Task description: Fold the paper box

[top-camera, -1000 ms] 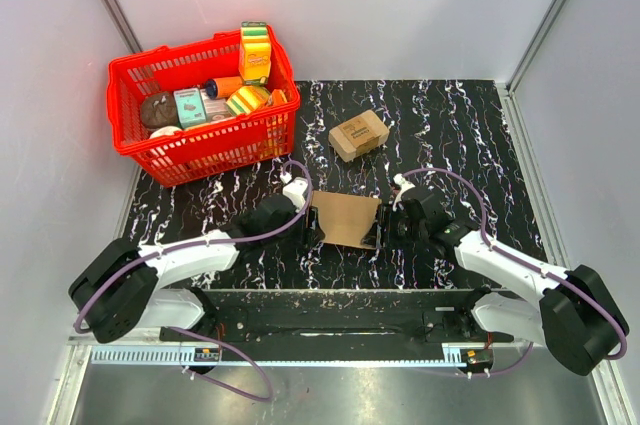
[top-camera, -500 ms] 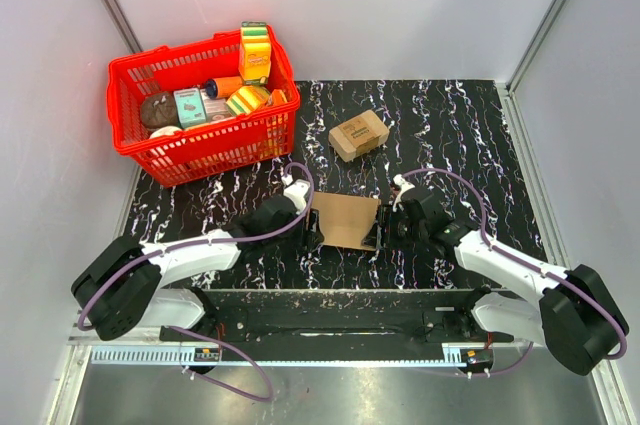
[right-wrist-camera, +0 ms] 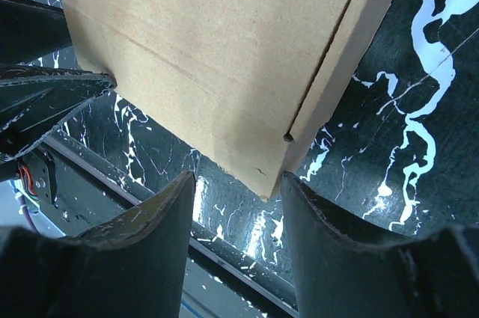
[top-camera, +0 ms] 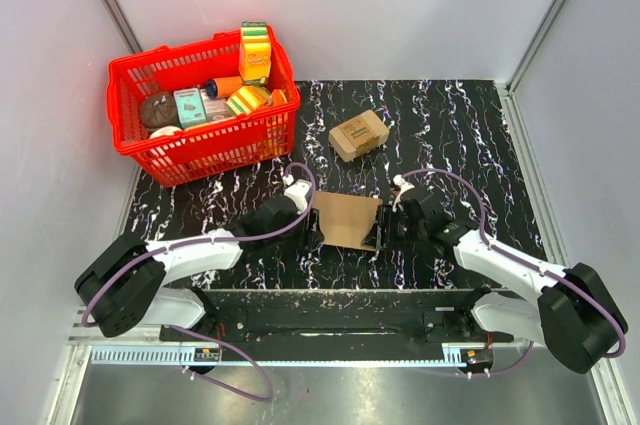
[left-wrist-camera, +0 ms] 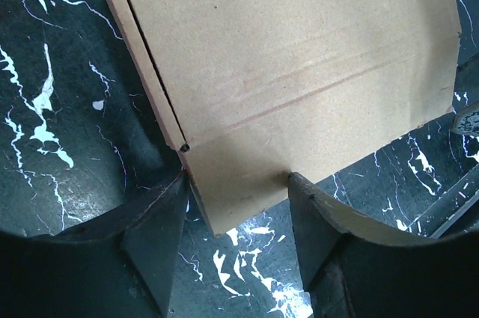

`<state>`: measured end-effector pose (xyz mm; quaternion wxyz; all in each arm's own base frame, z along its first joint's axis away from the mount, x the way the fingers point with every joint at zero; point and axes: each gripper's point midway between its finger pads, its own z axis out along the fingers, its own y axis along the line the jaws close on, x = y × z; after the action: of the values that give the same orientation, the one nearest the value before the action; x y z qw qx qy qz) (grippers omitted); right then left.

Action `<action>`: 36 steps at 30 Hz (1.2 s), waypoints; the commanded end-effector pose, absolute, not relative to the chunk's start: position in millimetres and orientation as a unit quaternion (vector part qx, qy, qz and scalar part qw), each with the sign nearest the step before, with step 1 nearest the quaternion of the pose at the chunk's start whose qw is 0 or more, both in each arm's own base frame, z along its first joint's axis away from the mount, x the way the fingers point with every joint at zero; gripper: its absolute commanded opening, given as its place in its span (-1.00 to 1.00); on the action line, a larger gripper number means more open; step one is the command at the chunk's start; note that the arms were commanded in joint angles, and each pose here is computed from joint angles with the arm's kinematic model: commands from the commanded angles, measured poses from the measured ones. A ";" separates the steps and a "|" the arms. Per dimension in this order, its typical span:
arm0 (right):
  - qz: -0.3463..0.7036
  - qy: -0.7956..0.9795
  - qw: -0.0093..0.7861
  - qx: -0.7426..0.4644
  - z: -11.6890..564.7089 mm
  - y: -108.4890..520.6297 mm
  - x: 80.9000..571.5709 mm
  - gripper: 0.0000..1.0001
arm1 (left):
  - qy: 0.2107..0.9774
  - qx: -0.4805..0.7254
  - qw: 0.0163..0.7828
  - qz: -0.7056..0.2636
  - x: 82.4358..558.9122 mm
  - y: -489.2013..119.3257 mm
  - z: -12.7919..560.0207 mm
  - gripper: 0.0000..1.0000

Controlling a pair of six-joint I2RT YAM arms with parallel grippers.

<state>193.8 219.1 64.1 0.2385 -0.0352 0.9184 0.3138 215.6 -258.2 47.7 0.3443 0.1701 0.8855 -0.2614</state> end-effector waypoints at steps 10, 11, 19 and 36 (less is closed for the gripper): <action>0.311 0.913 0.261 -0.045 66.8 221.6 202.2 0.10 | 0.874 0.170 0.363 -0.274 223.6 -267.5 50.0 0.12; 0.309 0.914 0.259 -0.044 66.0 221.3 202.2 0.10 | 0.875 0.171 0.362 -0.272 223.3 -266.8 48.4 0.13; 0.305 0.914 0.263 -0.046 67.9 219.1 202.6 0.18 | 0.876 0.171 0.362 -0.269 223.8 -265.9 45.7 0.12; 0.197 0.909 0.366 -0.038 114.2 185.0 253.9 0.33 | 0.875 0.176 0.367 -0.262 225.0 -263.6 51.3 0.13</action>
<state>222.7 192.2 92.5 0.3183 -0.0432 0.9183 0.2314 218.0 -259.3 37.9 0.3426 0.1717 0.8872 -0.2568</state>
